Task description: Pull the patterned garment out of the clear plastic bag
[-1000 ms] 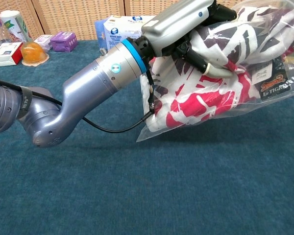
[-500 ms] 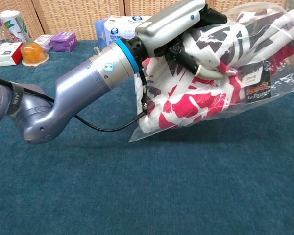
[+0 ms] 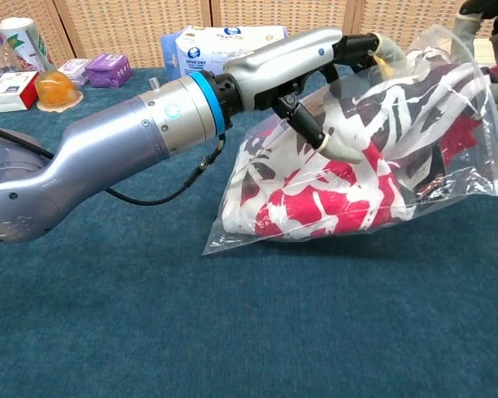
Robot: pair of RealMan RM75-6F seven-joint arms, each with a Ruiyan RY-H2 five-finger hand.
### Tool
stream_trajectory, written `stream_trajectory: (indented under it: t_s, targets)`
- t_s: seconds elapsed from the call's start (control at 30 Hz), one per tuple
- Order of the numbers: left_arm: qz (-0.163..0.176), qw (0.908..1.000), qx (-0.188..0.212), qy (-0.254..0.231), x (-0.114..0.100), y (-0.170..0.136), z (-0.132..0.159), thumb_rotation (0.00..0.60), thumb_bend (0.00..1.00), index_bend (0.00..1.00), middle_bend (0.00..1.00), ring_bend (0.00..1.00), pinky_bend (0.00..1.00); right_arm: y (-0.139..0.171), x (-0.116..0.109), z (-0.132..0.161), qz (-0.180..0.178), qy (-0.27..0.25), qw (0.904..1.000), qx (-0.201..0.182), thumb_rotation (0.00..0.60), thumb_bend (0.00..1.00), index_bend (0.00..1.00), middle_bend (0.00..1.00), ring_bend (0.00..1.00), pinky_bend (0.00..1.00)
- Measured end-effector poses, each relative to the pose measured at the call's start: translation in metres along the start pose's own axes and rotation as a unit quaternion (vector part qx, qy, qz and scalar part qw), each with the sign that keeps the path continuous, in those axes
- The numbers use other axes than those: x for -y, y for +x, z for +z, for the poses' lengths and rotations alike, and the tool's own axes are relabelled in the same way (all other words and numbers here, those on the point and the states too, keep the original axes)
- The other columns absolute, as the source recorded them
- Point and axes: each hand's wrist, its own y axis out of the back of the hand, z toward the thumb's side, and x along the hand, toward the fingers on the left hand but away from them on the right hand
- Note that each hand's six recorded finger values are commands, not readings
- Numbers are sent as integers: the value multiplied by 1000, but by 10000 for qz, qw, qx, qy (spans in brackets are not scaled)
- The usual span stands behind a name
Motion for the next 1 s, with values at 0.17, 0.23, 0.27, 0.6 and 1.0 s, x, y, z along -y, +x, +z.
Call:
stream_trajectory:
  t_s: [0.17,0.23,0.27,0.6,1.0]
  targets:
    - [-188,9994,-247,-133,-10,-4,4,600,31,0,215,103,227,0,1,-5,10,45,10000,19,600,475,656,490,670,717]
    - [-146,9993,-327,-82,-20,-8,1,600,31,0,215,103,232,0,2,-7,9,75,10000,15,600,474,657,491,670,715]
    - [-125,9993,-354,-66,-24,-10,-1,600,31,0,215,103,236,0,2,-8,12,92,10000,15,600,474,658,492,670,715]
    - [-265,9907,-781,1084,-74,-54,-46,600,93,269,215,103,265,3,8,-22,153,250,9995,87,600,474,658,493,670,706]
    - [-1445,9429,-1525,2583,-61,-79,-114,600,193,284,195,97,246,9,15,-32,302,336,9989,149,600,474,660,495,670,701]
